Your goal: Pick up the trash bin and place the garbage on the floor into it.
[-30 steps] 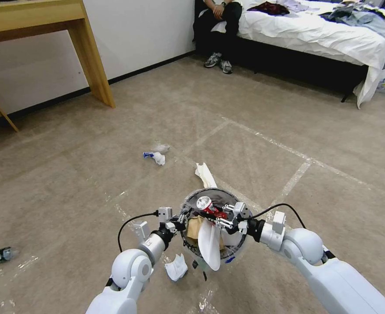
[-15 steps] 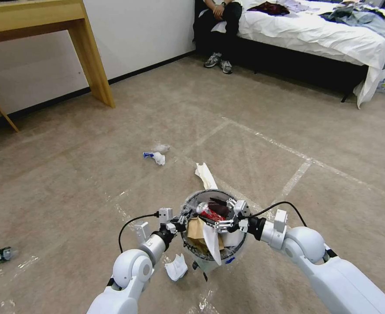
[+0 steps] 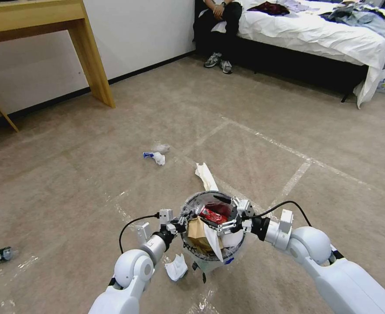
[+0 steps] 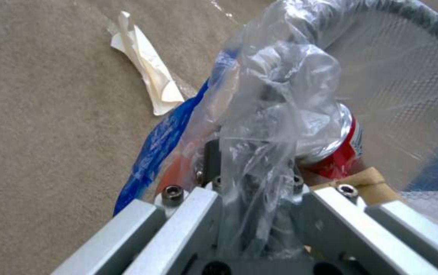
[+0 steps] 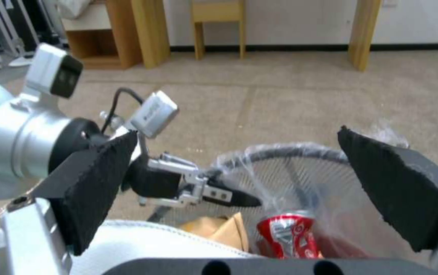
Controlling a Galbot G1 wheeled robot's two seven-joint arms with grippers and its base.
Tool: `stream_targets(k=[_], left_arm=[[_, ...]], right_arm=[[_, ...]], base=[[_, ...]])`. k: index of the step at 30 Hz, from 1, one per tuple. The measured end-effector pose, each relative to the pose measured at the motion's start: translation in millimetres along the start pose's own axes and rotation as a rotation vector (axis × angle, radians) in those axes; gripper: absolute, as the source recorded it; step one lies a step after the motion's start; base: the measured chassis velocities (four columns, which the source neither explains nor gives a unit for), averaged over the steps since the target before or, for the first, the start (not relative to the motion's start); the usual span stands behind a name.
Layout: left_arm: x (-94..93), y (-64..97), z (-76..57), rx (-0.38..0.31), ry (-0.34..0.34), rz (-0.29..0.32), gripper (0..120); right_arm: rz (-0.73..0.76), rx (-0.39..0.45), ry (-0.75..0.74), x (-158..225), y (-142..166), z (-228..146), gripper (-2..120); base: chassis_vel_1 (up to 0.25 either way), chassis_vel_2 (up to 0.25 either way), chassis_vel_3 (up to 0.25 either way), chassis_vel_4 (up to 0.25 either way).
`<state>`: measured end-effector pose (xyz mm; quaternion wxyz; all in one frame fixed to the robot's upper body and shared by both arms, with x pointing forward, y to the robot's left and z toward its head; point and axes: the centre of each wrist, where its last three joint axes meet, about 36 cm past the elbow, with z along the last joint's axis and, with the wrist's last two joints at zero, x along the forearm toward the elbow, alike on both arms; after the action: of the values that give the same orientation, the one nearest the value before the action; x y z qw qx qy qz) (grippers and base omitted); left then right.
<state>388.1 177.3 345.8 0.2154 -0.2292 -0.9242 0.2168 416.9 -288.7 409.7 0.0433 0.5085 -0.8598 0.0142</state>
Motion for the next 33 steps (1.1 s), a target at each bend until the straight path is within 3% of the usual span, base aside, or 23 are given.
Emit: stream_targets(k=[17, 33], left_arm=[[22.9, 17.9, -13.1, 0.004, -0.041, -0.050, 1], [44.4, 23.6, -17.2, -0.001, -0.070, -0.095, 1]], right_arm=[[0.046, 0.030, -0.094, 21, -1, -40, 100], [0.118, 0.014, -0.108, 36, -9, -31, 100]], base=[[0.000, 0.000, 0.000, 0.000], [0.000, 0.000, 0.000, 0.000]])
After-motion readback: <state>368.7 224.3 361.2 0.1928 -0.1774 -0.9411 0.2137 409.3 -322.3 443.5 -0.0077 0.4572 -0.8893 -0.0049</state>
